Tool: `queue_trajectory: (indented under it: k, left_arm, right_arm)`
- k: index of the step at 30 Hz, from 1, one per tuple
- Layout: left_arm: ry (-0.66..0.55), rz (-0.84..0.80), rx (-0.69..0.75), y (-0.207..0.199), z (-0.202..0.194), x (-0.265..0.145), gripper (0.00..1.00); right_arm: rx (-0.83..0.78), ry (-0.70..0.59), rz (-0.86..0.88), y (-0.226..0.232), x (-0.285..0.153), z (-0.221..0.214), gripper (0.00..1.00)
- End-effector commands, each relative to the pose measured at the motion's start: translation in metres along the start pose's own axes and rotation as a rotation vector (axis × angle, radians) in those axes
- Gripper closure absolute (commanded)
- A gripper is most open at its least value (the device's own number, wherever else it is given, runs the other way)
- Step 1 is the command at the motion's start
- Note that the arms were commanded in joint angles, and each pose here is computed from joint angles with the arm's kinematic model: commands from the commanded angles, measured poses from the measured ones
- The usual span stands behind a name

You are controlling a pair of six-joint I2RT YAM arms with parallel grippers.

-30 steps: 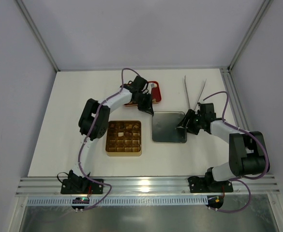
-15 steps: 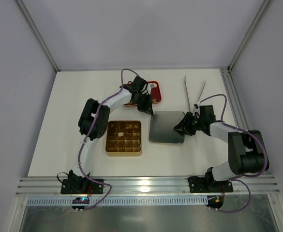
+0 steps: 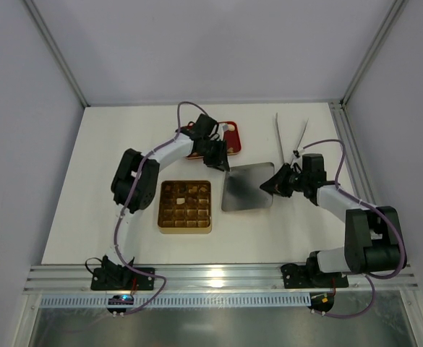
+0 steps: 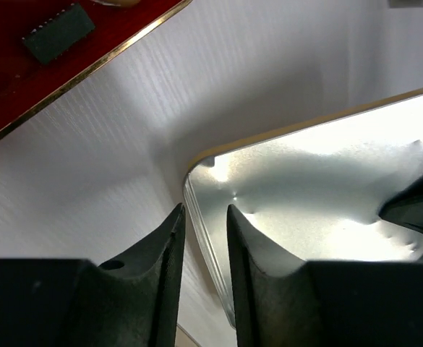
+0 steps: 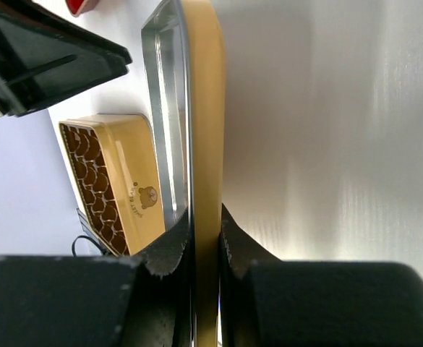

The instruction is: Pack the chocolate

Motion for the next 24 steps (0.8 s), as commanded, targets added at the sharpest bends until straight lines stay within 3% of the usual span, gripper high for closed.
queue_trajectory:
  k: [1, 5, 8, 14, 18, 24]
  left_arm:
    - [-0.143, -0.043, 0.086, -0.034, 0.028, -0.042, 0.70]
    - [-0.199, -0.016, 0.114, -0.040, 0.036, -0.059, 0.47]
    - [-0.268, 0.004, 0.152, -0.049, 0.043, -0.084, 0.38]
    - [-0.435, 0.028, 0.273, -0.076, 0.041, -0.138, 0.30]
    - [-0.549, 0.102, 0.447, -0.106, 0.011, -0.177, 0.27]
    - [-0.693, 0.271, 0.675, -0.131, -0.042, -0.199, 0.23]
  right_arm:
    - [-0.016, -0.052, 0.071, 0.024, -0.012, 0.015, 0.96]
    - [0.005, -0.066, 0.085, 0.033, -0.020, 0.018, 0.96]
    - [0.017, -0.076, 0.092, 0.041, -0.027, 0.021, 0.96]
    - [0.052, -0.087, 0.092, 0.058, -0.038, 0.030, 0.96]
    - [0.081, -0.114, 0.095, 0.073, -0.047, 0.040, 0.96]
    - [0.120, -0.130, 0.104, 0.098, -0.058, 0.053, 0.96]
Point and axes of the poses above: each gripper's point midway between its finger pads, its own x axis out along the fingers, its own y axis along the line the jaws close on, z = x × y, the point moved 4 cm from there along -x, back along the fingers, and after that the axes turned 1 degree about x, right-handed, at the moved point
